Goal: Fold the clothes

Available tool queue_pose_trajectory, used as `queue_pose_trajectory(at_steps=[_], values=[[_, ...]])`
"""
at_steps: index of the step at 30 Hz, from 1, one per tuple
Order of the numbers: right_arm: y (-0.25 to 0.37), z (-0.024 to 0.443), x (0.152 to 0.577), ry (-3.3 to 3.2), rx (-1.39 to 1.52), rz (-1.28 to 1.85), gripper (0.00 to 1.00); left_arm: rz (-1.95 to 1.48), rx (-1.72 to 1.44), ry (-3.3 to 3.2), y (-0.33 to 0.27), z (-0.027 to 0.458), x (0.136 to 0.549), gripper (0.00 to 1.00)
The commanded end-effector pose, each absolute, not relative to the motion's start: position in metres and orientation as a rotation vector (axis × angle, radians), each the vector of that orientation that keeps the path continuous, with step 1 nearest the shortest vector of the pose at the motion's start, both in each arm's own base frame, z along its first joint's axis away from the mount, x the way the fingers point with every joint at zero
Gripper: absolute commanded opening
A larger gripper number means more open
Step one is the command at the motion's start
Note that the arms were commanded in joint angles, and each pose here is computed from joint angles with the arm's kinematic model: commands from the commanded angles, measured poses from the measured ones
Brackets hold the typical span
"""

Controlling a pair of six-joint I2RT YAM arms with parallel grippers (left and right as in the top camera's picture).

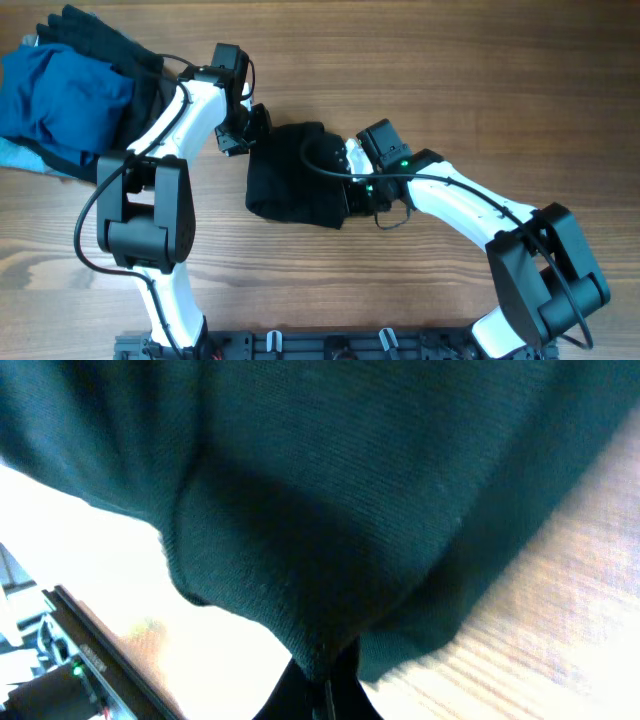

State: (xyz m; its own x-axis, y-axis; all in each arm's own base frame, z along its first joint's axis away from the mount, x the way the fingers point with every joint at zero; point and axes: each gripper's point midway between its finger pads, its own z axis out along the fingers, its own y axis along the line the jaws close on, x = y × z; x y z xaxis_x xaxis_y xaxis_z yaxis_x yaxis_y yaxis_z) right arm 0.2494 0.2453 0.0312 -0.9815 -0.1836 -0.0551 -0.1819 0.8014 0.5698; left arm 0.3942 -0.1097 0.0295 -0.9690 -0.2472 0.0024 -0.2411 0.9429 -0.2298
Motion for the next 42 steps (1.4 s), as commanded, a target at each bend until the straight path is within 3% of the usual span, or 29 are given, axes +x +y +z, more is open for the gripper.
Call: queue_pose_trajectory(at_steps=[1,5,18,22,29,31,37,42], values=[[0.228,0.028,0.220,-2.894,0.153,-0.806,0.04,-0.368,-0.380,3.109,-0.113,0.020,0.387,0.57],[0.183,0.010,0.214,-2.972,0.099,-0.419,0.04,-0.366,-0.383,3.117,-0.113,0.020,0.385,0.57],[0.121,0.006,0.298,-3.317,-0.053,-0.119,0.05,-0.266,-0.452,3.355,-0.103,0.024,0.326,0.60],[0.109,0.017,0.327,-3.399,-0.013,-0.150,0.08,-0.255,-0.434,3.439,-0.112,0.029,0.305,0.60],[0.104,0.067,0.336,-3.402,-0.033,-0.145,0.29,-0.258,-0.385,3.471,-0.123,0.040,0.292,0.61],[0.110,0.087,0.332,-3.395,-0.032,-0.218,0.31,-0.282,-0.374,3.430,-0.124,0.046,0.300,0.61],[0.208,0.140,0.283,-3.044,0.393,-1.150,0.32,-0.385,-0.314,3.219,-0.135,0.054,0.345,0.65],[0.237,0.128,0.261,-2.932,0.535,-1.158,0.31,-0.445,-0.274,3.076,-0.144,0.056,0.379,0.77]])
